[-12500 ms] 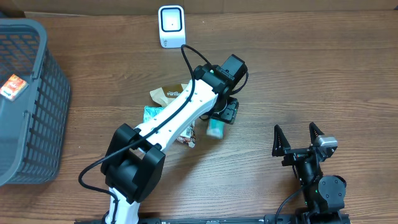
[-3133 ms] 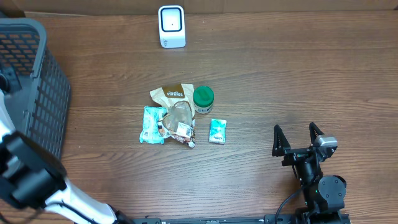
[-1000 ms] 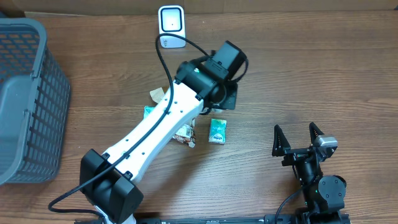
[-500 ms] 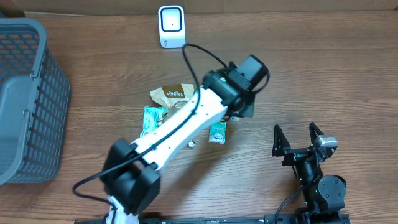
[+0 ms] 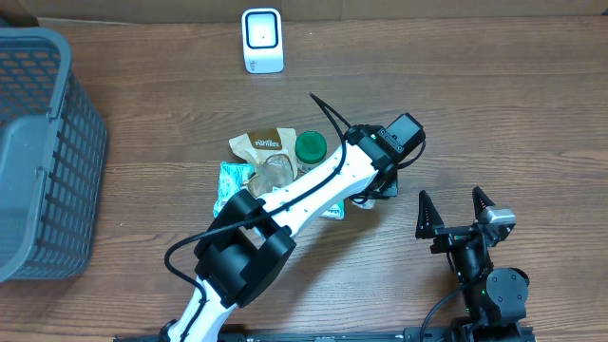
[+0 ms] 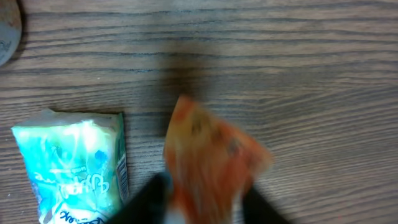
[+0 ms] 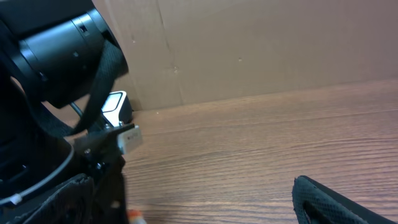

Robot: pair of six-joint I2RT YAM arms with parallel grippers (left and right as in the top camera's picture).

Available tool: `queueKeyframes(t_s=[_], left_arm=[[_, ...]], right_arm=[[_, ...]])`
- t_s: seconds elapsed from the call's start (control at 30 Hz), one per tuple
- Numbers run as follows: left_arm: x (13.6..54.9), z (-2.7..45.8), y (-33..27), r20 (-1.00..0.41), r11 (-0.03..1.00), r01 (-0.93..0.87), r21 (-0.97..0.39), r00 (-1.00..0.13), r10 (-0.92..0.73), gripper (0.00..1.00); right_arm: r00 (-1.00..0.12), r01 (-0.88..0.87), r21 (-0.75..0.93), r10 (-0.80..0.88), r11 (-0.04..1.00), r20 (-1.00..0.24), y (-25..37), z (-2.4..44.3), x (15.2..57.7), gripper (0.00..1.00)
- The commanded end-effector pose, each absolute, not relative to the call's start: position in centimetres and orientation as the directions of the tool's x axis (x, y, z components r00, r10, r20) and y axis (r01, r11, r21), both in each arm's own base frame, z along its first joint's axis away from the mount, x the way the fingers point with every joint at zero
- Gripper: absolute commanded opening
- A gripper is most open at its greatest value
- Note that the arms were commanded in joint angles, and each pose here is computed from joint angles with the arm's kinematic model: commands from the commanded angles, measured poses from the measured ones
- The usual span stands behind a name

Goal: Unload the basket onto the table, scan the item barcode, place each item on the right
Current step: 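Carry the orange box out and place it right of the green box, then open the left gripper and withdraw it toward the basket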

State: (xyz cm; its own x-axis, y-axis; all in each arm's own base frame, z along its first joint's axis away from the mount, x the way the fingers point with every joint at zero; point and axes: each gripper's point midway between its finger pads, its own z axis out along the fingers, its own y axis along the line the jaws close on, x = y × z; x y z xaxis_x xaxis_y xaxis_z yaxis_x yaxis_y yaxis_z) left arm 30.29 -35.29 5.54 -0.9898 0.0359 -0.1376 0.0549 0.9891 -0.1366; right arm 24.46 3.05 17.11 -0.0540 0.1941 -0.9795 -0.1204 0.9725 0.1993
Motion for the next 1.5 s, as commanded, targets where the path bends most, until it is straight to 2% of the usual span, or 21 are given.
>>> queueKeyframes(t_s=[0.0, 0.27, 0.5, 0.67, 0.8, 1.1, 1.47], left_arm=[[30.7, 4.8, -35.2, -0.146, 0.992, 0.043, -0.120, -0.989, 0.025, 1.00], [33.3, 7.4, -34.9, -0.247, 0.984, 0.138, -0.112, -0.963, 0.107, 1.00], [35.2, 15.6, -34.3, -0.373, 0.950, 0.286, -0.124, -0.901, 0.222, 1.00], [36.3, 21.9, -29.8, -0.441, 0.961, 0.267, -0.074, -0.873, 0.209, 1.00], [37.3, 24.9, -24.5, -0.460, 0.970, 0.239, -0.046, -0.867, 0.192, 0.99], [40.0, 25.6, -11.9, -0.400, 0.999, 0.045, -0.028, -0.916, 0.030, 1.00], [41.6, 25.4, -3.3, -0.386, 0.993, 0.054, -0.105, -0.922, 0.010, 0.99]], right_arm=[[-0.049, -0.124, 0.198, 0.194, 0.972, -0.980, 3.1, 17.0, 24.5, 1.00], [-0.049, -0.124, 0.198, 0.194, 0.972, -0.980, 3.1, 17.0, 24.5, 1.00], [-0.049, -0.124, 0.199, 0.194, 0.972, -0.980, 3.1, 17.0, 24.5, 1.00], [-0.049, -0.124, 0.198, 0.194, 0.972, -0.980, 3.1, 17.0, 24.5, 1.00], [-0.049, -0.124, 0.198, 0.194, 0.972, -0.980, 3.1, 17.0, 24.5, 1.00], [-0.049, -0.124, 0.198, 0.194, 0.972, -0.980, 3.1, 17.0, 24.5, 1.00], [-0.049, -0.124, 0.199, 0.194, 0.972, -0.980, 3.1, 17.0, 24.5, 1.00]])
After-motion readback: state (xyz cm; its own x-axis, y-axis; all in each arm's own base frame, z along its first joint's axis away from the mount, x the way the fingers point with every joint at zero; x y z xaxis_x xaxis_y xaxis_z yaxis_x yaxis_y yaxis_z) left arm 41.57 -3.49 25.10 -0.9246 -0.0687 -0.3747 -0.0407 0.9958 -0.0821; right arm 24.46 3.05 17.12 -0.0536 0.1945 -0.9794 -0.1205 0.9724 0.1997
